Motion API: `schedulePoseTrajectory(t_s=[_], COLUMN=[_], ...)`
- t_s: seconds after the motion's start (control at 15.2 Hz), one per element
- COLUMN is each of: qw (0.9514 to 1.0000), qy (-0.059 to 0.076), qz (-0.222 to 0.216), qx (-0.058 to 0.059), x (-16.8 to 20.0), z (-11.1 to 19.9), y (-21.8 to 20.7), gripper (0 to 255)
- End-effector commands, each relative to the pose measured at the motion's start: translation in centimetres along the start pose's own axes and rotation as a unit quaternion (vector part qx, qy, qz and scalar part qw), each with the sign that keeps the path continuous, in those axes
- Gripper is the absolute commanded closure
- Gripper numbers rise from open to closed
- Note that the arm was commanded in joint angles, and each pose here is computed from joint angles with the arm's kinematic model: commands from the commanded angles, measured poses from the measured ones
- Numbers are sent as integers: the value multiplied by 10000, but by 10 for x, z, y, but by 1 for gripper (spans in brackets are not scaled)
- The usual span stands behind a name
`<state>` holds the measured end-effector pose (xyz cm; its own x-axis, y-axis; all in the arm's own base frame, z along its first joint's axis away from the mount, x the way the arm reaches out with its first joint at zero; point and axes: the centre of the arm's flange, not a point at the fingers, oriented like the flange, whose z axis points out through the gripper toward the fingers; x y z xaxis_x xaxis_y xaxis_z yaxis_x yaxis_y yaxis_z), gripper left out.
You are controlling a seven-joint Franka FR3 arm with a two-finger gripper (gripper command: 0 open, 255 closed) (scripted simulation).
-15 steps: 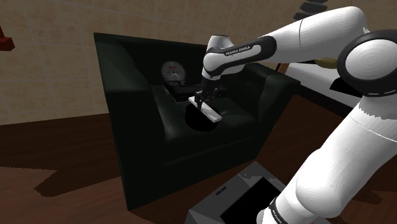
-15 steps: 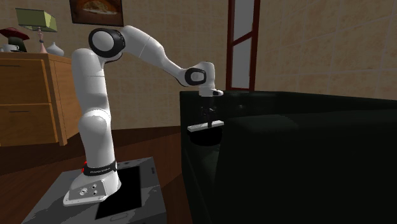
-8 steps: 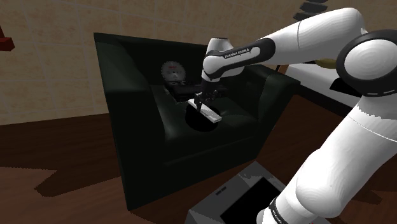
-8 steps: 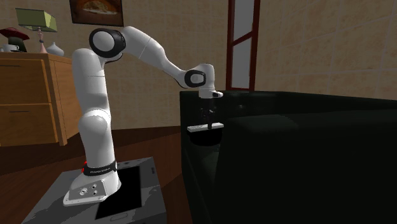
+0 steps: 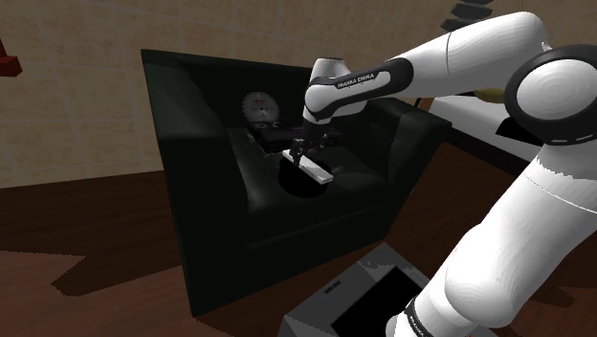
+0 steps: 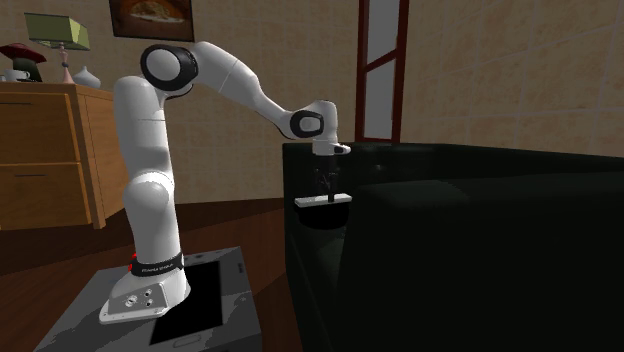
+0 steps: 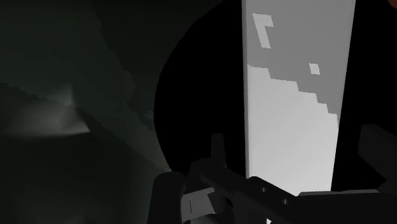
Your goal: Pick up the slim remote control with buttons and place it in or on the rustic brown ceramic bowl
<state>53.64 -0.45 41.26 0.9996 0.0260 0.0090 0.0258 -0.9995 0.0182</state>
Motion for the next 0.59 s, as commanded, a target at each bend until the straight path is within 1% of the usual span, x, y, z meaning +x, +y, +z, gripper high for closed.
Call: schedulePoseTrajectory(t_s=[0.0,0.2,0.53], qw=[10000,10000,10000], qy=[0,0,0], qz=[0,0,0], qx=[0,0,0], x=[0,0,0], z=[-13,-50,-50], y=[0,0,0], gripper=[0,0,0])
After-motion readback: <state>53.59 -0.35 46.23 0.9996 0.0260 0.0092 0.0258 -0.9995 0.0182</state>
